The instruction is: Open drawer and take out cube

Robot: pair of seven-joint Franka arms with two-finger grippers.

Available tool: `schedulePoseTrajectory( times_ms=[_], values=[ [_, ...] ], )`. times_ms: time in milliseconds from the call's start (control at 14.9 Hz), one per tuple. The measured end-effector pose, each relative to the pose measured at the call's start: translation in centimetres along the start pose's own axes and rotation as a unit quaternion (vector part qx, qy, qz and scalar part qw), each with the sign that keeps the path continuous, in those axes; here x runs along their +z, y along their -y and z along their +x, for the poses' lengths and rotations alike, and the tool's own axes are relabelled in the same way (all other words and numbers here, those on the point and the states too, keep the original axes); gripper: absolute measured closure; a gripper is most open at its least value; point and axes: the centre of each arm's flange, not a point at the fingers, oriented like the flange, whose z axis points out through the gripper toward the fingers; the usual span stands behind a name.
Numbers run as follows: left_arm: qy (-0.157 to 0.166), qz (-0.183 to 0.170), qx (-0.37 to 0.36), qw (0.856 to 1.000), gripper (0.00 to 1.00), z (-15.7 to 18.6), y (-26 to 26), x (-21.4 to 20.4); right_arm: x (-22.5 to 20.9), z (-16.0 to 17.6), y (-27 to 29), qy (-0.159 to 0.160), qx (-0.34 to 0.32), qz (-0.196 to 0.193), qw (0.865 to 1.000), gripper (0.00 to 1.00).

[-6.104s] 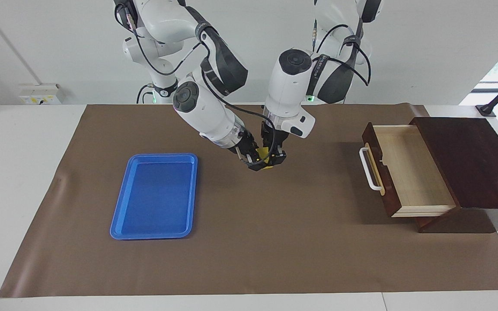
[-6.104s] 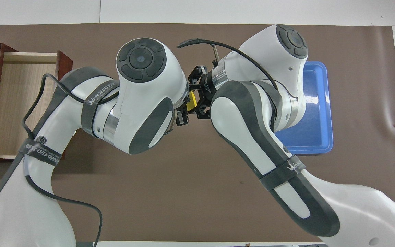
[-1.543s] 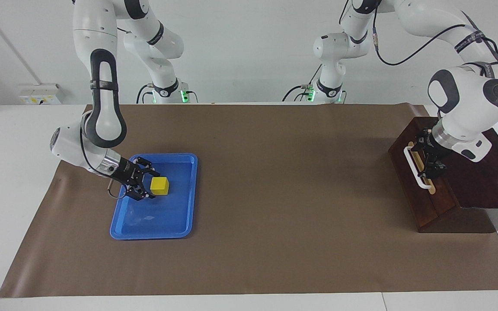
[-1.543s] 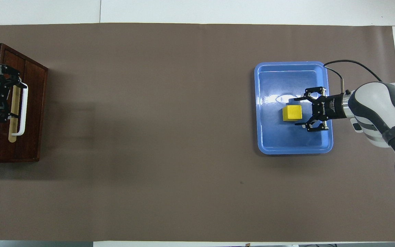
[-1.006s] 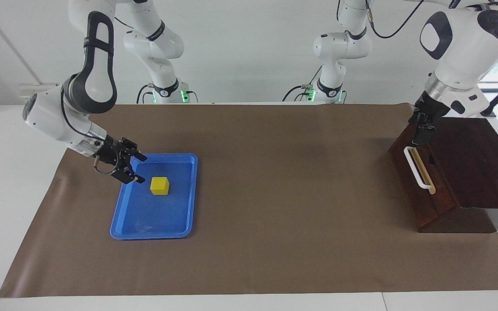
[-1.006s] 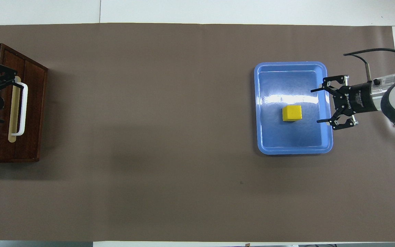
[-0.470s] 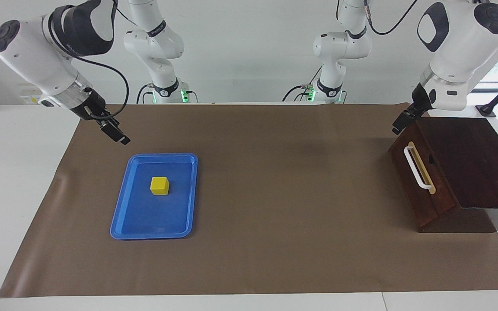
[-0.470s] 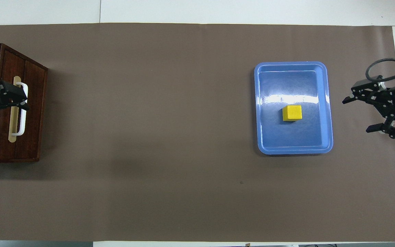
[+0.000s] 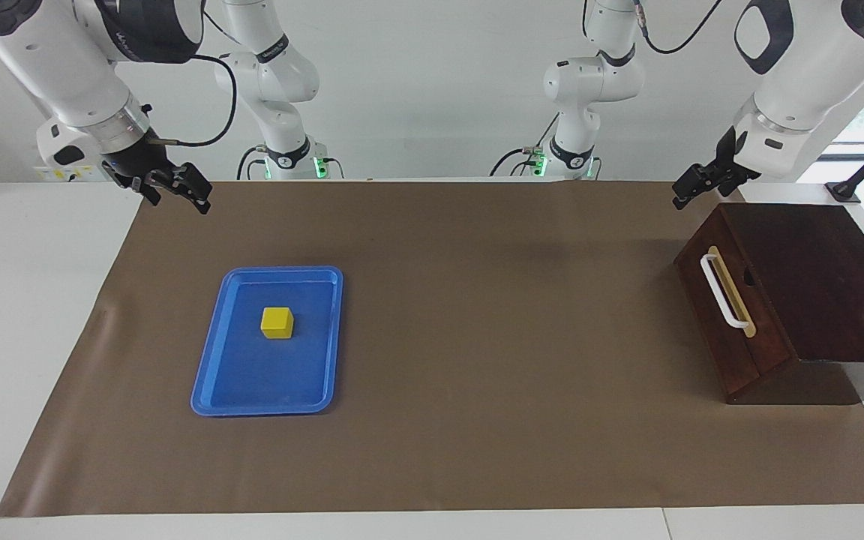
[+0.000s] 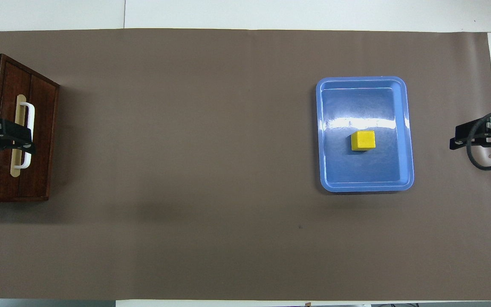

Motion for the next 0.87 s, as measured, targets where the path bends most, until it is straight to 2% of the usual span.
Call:
schedulePoseTrajectory(
  times_ms=[201, 335, 537, 872],
  values=[
    [-0.005, 0.000, 0.042, 0.999, 0.00, 0.0, -0.2, -0.4, -0.2, 0.3, 0.1, -0.016, -0.016, -0.002, 1.000, 0.00],
    [-0.007, -0.001, 0.049, 0.999, 0.00, 0.0, 0.3, -0.7, -0.3, 0.5, -0.1, -0.023, -0.037, -0.018, 0.999, 0.00],
    [-0.013, -0.003, 0.052, 0.999, 0.00, -0.2, 0.7, -1.2, -0.1, 0.5, 0.6, -0.021, -0.074, -0.028, 0.997, 0.00],
    [-0.022, -0.006, 0.053, 0.998, 0.00, -0.4, 0.6, -1.7, 0.2, 0.2, 0.9, -0.008, -0.095, -0.032, 0.995, 0.00]
  ],
)
